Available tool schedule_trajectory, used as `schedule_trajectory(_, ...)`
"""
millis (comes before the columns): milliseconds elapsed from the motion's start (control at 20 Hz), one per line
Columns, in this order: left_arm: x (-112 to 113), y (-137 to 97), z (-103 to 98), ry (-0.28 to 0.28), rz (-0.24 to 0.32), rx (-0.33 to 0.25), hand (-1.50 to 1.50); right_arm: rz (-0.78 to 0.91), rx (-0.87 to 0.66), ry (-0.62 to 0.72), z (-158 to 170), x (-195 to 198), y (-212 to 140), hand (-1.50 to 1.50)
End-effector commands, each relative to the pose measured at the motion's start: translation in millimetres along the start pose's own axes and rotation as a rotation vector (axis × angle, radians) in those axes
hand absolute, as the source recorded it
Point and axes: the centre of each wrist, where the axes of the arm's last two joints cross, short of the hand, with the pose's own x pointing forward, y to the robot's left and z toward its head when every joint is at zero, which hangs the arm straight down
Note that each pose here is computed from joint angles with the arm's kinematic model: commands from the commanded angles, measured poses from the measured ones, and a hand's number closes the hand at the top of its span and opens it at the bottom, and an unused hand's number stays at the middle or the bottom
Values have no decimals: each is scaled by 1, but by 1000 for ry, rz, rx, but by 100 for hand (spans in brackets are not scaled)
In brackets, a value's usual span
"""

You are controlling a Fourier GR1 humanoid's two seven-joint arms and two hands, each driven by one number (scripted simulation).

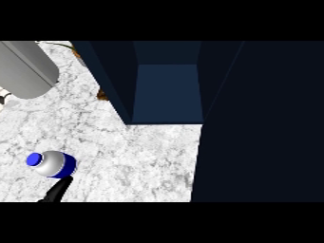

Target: Pick up the bottled water, place it into the cabinet and close the cabinet

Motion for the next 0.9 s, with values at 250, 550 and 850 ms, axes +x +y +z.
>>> schedule_trajectory(250,7,0,-10,-62,-15,70,-150,75,-22,-38,9,24,9,-150)
schedule_trajectory(550,1,-5,-34,-34,-40,80,-150,66,-46,-56,18,31,17,-150)
schedule_trajectory(850,-20,2,-48,-31,-66,126,-150,85,-21,-36,15,40,11,-150)
